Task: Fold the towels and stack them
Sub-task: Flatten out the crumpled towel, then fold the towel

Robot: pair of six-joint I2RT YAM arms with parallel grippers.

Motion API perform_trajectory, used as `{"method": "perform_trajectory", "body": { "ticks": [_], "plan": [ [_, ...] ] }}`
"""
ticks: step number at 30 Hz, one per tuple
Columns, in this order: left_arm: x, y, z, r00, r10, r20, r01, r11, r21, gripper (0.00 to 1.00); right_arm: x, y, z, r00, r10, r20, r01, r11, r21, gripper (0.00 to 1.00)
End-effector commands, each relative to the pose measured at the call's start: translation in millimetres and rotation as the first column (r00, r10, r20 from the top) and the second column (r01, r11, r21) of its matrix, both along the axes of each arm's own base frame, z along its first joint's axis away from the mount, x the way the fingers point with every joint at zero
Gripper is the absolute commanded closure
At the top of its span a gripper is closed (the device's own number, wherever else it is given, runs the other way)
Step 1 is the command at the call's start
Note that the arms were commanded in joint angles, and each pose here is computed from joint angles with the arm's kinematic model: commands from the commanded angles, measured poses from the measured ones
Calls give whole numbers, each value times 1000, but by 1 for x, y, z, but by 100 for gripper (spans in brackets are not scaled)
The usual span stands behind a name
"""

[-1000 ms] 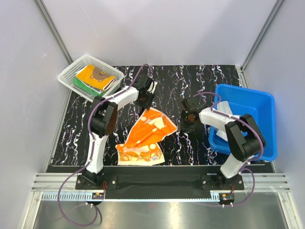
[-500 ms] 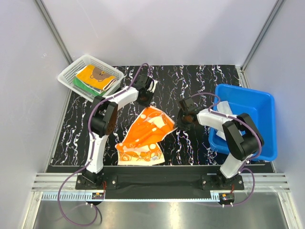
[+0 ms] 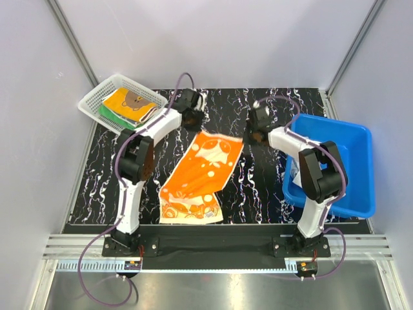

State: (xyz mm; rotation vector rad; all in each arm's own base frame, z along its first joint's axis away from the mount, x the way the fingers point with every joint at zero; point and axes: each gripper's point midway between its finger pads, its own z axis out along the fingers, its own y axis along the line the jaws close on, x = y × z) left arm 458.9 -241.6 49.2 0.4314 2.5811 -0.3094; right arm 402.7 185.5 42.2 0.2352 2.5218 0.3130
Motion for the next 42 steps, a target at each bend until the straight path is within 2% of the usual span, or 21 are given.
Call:
{"method": "perform_trajectory", "body": {
  "ticks": [1,5,10,12,14,18,19,20,21,22,23,25,26,27,29,31,32,33,34,37,42],
  "plan": [
    [61,13,90,969,166,185,-129,972,-195,100,69,-12,78,961,101,256,-85,994,-72,100],
    [94,31,132,935,243,258,-158,938,-309,100,109,-15,106,902,233,364,-182,968,-170,100],
    [114,23,168,900,210,383,-58,927,-371,100,155,-9,142,823,300,482,-227,952,-204,100],
    [123,23,172,888,199,415,-34,928,-371,100,169,-15,145,812,297,502,-214,952,-217,100],
    [129,25,177,877,180,446,-4,930,-368,100,181,-17,159,768,329,549,-219,941,-257,100],
    [128,26,183,862,142,486,37,940,-340,100,179,-11,174,720,386,577,-268,921,-282,100],
    [122,30,193,854,144,500,37,941,-336,100,171,-10,166,724,402,561,-295,915,-275,100],
    [118,32,198,847,139,514,44,944,-326,100,163,-9,178,709,405,577,-304,914,-267,100],
    [107,35,178,869,131,476,27,950,-312,100,153,-4,177,702,423,573,-340,906,-253,100],
    [96,39,196,856,133,499,37,948,-316,100,141,-4,164,717,426,551,-355,904,-237,100],
    [83,42,175,878,122,463,25,954,-300,100,129,-4,179,708,414,572,-359,909,-214,100],
    [64,49,185,874,124,469,24,955,-296,100,104,-2,163,735,411,539,-386,907,-166,100],
    [56,51,182,878,121,462,22,956,-291,100,91,1,174,726,414,549,-399,904,-155,100],
    [40,55,164,898,111,426,14,960,-279,100,76,2,156,748,426,509,-420,898,-133,100],
    [19,57,178,893,97,440,42,955,-294,100,49,12,154,768,420,483,-439,895,-81,100],
    [-8,54,158,921,62,384,68,946,-317,100,20,23,131,784,435,443,-469,883,-36,100],
    [-21,54,166,919,67,389,73,940,-334,100,8,27,137,781,424,458,-469,883,-18,100],
    [-31,55,161,925,67,373,68,939,-337,100,-8,32,119,793,431,431,-472,881,-12,100],
    [-45,58,143,942,66,330,51,941,-334,100,-17,34,116,798,428,425,-474,880,4,100],
    [-77,65,125,960,85,266,13,938,-346,100,-49,42,111,813,421,403,-473,880,36,100],
    [-118,60,113,975,80,206,3,927,-375,100,-88,51,94,817,448,363,-500,864,60,100]
  ]
}}
